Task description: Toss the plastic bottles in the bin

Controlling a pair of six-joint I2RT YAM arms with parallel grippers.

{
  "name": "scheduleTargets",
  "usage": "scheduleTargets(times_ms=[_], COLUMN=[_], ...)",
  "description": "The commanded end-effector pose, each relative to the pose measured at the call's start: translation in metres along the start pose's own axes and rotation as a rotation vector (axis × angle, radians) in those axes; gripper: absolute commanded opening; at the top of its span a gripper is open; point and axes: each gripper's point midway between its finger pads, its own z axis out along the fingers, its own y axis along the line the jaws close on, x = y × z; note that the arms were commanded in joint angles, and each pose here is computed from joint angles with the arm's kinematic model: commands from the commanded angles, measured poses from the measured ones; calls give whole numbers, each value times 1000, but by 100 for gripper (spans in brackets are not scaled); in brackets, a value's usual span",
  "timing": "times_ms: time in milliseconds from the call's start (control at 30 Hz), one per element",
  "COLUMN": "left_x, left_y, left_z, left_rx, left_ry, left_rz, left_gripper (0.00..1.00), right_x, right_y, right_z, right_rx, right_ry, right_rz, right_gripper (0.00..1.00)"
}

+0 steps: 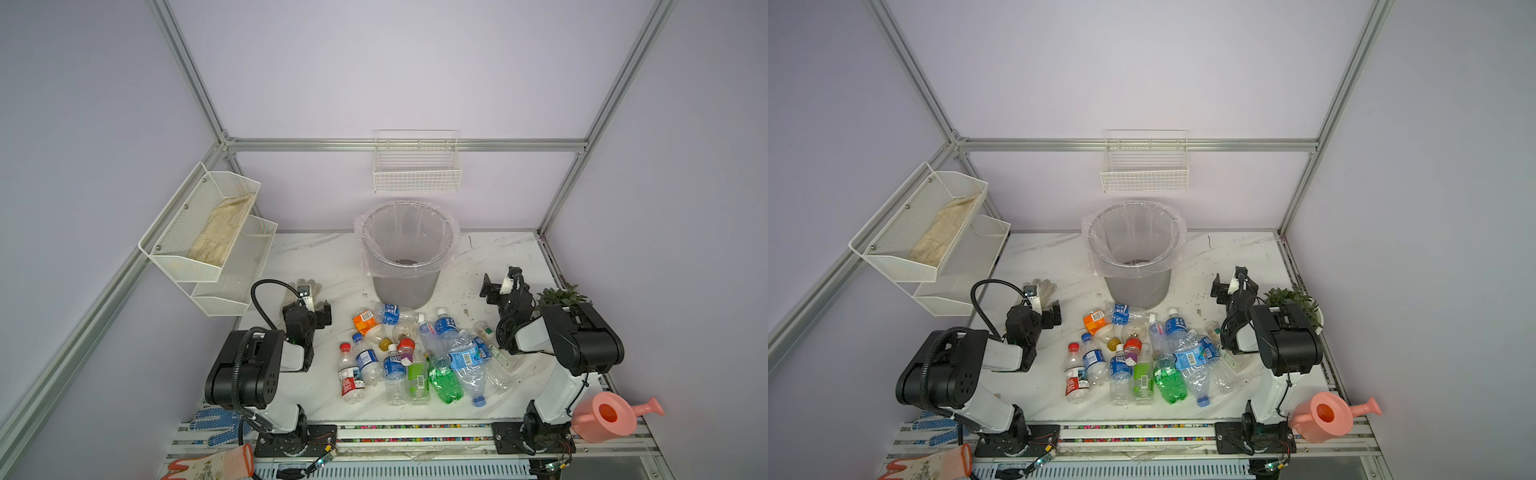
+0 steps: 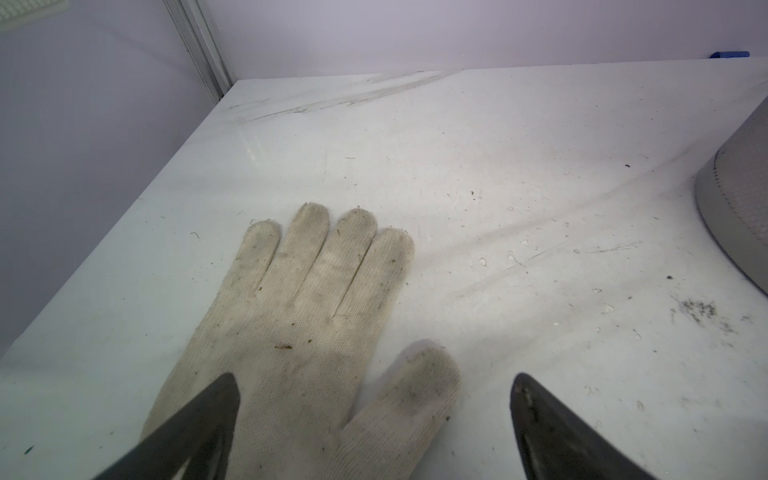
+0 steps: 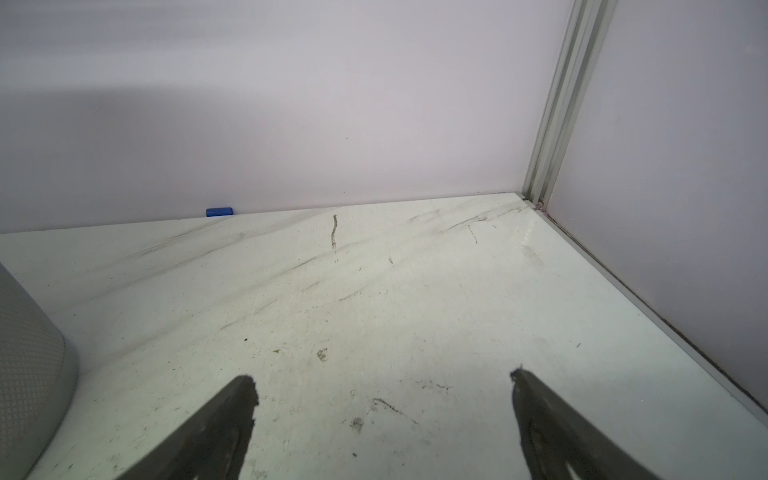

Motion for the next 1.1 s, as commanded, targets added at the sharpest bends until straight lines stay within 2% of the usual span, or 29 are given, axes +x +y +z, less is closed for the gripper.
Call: scheduleTargets(times_ms=[0,1067], left_x=[-48,-47], left_y=[3,4], left_z=[5,6], left_rx=[-6,-11], left_ry=[-130,-126], left_rz=[-25,-27], left_gripper=[100,100], right_x=[-16,-17], right_y=[0,0], right_z=[-1,-1], right_rx=[-4,-5], right_ry=[-50,-50], right_rz=[2,1], right_gripper=[97,97])
